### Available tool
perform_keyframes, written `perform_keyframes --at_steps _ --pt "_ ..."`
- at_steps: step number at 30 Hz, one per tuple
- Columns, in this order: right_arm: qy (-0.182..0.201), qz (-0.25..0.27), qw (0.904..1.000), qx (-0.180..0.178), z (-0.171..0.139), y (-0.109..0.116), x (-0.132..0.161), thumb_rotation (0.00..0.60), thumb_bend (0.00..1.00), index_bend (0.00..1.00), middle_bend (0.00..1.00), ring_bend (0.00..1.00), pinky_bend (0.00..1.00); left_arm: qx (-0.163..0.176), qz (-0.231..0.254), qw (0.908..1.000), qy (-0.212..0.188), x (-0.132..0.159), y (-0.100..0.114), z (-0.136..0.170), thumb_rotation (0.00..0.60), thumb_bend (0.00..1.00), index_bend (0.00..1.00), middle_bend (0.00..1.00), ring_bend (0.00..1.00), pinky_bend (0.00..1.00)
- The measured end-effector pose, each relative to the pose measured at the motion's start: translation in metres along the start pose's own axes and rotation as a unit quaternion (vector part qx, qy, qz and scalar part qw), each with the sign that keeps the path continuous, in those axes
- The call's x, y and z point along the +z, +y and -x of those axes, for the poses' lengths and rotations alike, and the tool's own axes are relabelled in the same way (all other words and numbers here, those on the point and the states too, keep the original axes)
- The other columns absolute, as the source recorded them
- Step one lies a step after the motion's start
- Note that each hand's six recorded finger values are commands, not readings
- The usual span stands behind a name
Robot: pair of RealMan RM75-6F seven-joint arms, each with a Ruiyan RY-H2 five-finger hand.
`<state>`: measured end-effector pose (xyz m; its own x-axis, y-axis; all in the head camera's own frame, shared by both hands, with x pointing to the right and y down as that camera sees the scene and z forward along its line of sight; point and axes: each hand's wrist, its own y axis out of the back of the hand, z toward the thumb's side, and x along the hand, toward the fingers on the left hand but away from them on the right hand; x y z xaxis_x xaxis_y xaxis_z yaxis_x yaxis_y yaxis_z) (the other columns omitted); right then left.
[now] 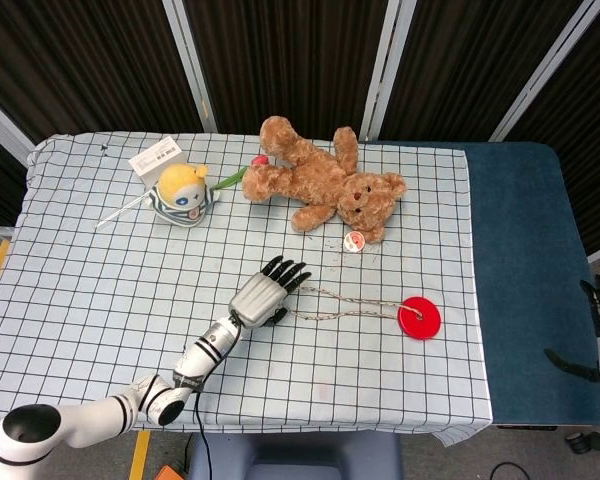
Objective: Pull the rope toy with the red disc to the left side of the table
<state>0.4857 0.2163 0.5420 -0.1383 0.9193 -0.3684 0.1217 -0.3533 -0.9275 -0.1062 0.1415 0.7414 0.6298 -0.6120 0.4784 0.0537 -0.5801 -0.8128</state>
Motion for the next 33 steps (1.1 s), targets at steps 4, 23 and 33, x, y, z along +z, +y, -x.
perform_keyframes --at_steps 4,23,33 --pt "-0.004 0.003 1.0000 0.001 0.000 -0.001 -0.004 0.600 0.03 0.00 0.00 0.00 0.00 -0.011 0.018 0.9998 0.004 0.008 -0.002 -0.016 0.600 0.42 0.01 0.00 0.00 0.04" --pt "-0.021 0.007 0.9998 0.003 0.001 -0.003 -0.018 0.600 0.03 0.00 0.00 0.00 0.00 -0.027 -0.015 0.9989 0.036 0.008 -0.013 -0.055 0.600 0.41 0.36 0.04 0.00 0.06" --pt "-0.022 0.005 0.9997 0.007 0.003 -0.006 -0.018 0.600 0.03 0.00 0.00 0.00 0.00 -0.019 -0.013 0.9988 0.042 0.005 -0.016 -0.055 0.600 0.44 0.57 0.07 0.00 0.09"
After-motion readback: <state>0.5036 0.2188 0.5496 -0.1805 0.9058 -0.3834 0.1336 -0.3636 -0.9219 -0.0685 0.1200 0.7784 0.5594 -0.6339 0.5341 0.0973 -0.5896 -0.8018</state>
